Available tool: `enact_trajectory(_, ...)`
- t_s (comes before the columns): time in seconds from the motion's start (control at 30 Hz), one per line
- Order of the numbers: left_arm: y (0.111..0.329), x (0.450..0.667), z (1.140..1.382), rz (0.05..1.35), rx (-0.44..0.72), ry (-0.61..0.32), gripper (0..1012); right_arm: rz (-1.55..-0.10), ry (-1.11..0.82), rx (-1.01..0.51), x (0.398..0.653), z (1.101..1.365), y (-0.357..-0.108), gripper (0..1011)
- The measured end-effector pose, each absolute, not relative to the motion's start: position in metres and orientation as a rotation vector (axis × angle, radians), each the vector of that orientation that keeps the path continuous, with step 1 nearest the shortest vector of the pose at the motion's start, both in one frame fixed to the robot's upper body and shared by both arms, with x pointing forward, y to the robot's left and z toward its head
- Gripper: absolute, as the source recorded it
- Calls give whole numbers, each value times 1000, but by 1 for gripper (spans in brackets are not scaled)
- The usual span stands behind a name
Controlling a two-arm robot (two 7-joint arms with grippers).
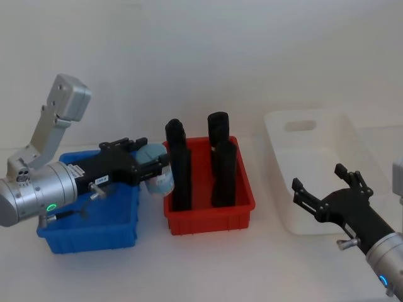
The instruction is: Pick the cotton swabs from the blue box and place them into the white box.
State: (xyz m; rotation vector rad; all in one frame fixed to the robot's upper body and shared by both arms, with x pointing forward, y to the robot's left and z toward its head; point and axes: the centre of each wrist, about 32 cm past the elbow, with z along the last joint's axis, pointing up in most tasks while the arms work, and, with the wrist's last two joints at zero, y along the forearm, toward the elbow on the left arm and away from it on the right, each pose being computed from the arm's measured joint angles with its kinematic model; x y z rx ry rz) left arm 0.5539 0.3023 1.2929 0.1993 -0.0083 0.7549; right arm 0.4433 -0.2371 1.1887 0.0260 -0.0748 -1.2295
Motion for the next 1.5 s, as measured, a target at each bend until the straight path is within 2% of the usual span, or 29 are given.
enact_trajectory(0.7,298,555,1302,681,212,-9,669,-1183,-81,16,444,1190,-235,1002)
enact_trajectory(1.13,297,556,1303,671,214,-9,669,-1026,-105,-40,454,1193,-219,1002)
enact_trajectory(1.5,297,556,1304,667,215,-9,669,-879,-131,-105,474,1197,-194,1002)
